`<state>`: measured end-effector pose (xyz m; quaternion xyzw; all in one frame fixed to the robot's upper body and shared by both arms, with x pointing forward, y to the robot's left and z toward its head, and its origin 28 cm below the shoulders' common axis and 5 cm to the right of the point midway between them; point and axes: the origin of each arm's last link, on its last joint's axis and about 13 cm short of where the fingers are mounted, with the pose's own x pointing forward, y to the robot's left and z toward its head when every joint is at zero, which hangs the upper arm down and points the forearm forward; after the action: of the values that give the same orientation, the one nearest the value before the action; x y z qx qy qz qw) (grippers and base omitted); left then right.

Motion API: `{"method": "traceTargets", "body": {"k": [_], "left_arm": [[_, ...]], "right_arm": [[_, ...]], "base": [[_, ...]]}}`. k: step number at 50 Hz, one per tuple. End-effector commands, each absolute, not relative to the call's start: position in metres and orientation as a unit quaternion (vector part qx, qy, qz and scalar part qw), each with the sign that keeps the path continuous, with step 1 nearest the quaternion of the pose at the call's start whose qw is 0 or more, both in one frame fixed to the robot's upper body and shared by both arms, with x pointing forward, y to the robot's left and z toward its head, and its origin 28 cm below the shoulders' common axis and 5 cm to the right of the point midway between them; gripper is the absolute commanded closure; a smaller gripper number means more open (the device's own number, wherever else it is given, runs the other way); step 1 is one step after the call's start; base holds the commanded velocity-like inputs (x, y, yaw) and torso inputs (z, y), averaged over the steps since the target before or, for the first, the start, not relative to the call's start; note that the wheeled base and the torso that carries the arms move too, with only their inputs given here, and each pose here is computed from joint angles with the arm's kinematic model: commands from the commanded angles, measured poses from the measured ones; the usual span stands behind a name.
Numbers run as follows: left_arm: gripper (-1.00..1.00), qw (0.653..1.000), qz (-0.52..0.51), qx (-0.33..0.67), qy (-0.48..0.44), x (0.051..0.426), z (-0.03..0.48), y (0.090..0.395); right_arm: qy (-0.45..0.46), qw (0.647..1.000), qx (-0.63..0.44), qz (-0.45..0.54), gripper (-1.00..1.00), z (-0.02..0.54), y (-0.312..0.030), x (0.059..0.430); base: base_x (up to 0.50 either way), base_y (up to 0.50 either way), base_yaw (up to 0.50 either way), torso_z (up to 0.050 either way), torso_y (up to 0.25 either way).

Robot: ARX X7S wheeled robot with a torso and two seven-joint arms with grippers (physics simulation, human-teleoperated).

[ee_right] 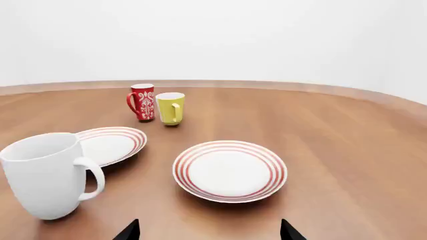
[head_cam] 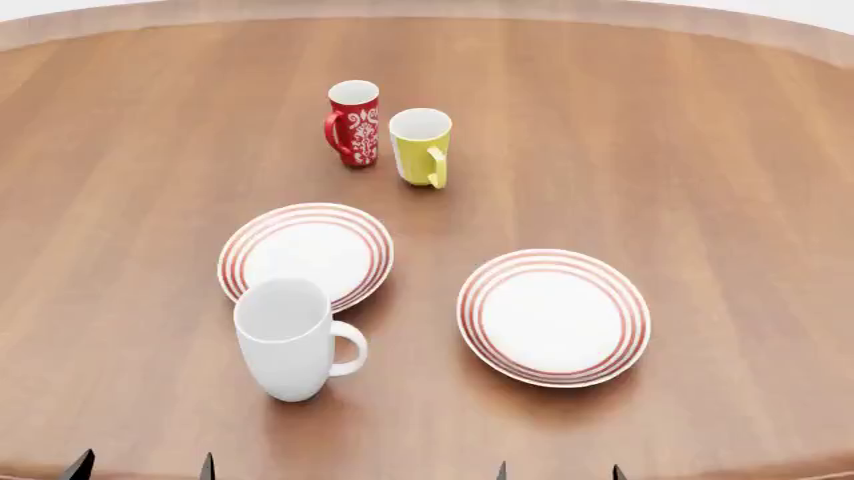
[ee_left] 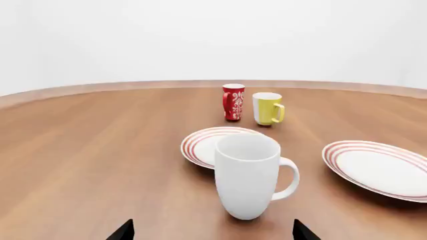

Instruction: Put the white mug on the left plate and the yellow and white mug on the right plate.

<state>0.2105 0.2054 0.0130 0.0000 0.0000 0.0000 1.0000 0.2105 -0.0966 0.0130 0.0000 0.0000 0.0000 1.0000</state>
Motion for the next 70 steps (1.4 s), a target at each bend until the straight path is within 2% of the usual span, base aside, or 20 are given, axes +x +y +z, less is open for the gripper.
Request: {"method": "traceTargets", "body": {"k": [1, 5, 7, 9, 13, 20, 32, 52, 57, 58, 70], "left_arm": [[-1.00, 1.000, -0.002, -0.004, 0.002, 0.211, 0.013, 0.205], [-1.00, 1.000, -0.004, -0.001, 0.005, 0.212, 0.012, 0.206], [-1.00, 0.999, 0.005, 0.031, -0.011, 0.212, 0.014, 0.207], [-1.00, 1.000, -0.007, -0.029, -0.008, 0.211, 0.022, 0.210], [-1.00, 1.000, 0.005, -0.017, -0.011, 0.211, 0.031, 0.216], [-1.00, 0.999, 0.012, 0.016, -0.039, 0.202, 0.036, 0.210], [-1.00, 0.999, -0.022, -0.021, -0.031, 0.203, 0.039, 0.212], [-1.00, 0.999, -0.014, 0.001, -0.031, 0.201, 0.035, 0.210], [-1.00, 0.999, -0.016, 0.005, -0.033, 0.200, 0.035, 0.209], [-1.00, 0.999, -0.015, 0.005, -0.033, 0.201, 0.035, 0.209], [-1.00, 0.999, -0.023, 0.003, -0.035, 0.202, 0.037, 0.212]], "right_arm": [[-0.028, 0.999, 0.018, -0.012, -1.00, 0.018, -0.098, 0.210], [-0.037, 0.999, 0.014, -0.017, -1.00, 0.022, -0.099, 0.208], [-0.035, 0.999, 0.012, -0.023, -1.00, 0.023, -0.100, 0.208], [-0.040, 0.999, 0.015, -0.027, -1.00, 0.027, -0.102, 0.206], [-0.042, 0.998, -0.009, -0.041, -1.00, 0.038, -0.106, 0.206], [-0.048, 0.998, -0.007, -0.032, -1.00, 0.041, -0.103, 0.202], [-0.046, 0.999, -0.009, -0.021, -1.00, 0.040, -0.103, 0.202], [-0.037, 0.999, -0.029, 0.002, -1.00, 0.037, -0.098, 0.203], [-0.061, 0.998, 0.033, -0.005, -1.00, 0.041, -0.101, 0.201], [-0.067, 0.996, 0.057, 0.014, -1.00, 0.042, -0.102, 0.199], [-0.078, 0.995, 0.056, 0.006, -1.00, 0.044, -0.104, 0.198]], "base": [[0.00, 0.00, 0.00, 0.000, 0.000], [0.00, 0.00, 0.00, 0.000, 0.000], [0.00, 0.00, 0.00, 0.000, 0.000], [0.00, 0.00, 0.00, 0.000, 0.000], [0.00, 0.00, 0.00, 0.000, 0.000], [0.00, 0.00, 0.49, 0.000, 0.000], [0.00, 0.00, 0.50, 0.000, 0.000], [0.00, 0.00, 0.50, 0.000, 0.000], [0.00, 0.00, 0.10, 0.000, 0.000], [0.12, -0.48, 0.00, 0.000, 0.000], [0.12, -0.48, 0.00, 0.000, 0.000]]}}
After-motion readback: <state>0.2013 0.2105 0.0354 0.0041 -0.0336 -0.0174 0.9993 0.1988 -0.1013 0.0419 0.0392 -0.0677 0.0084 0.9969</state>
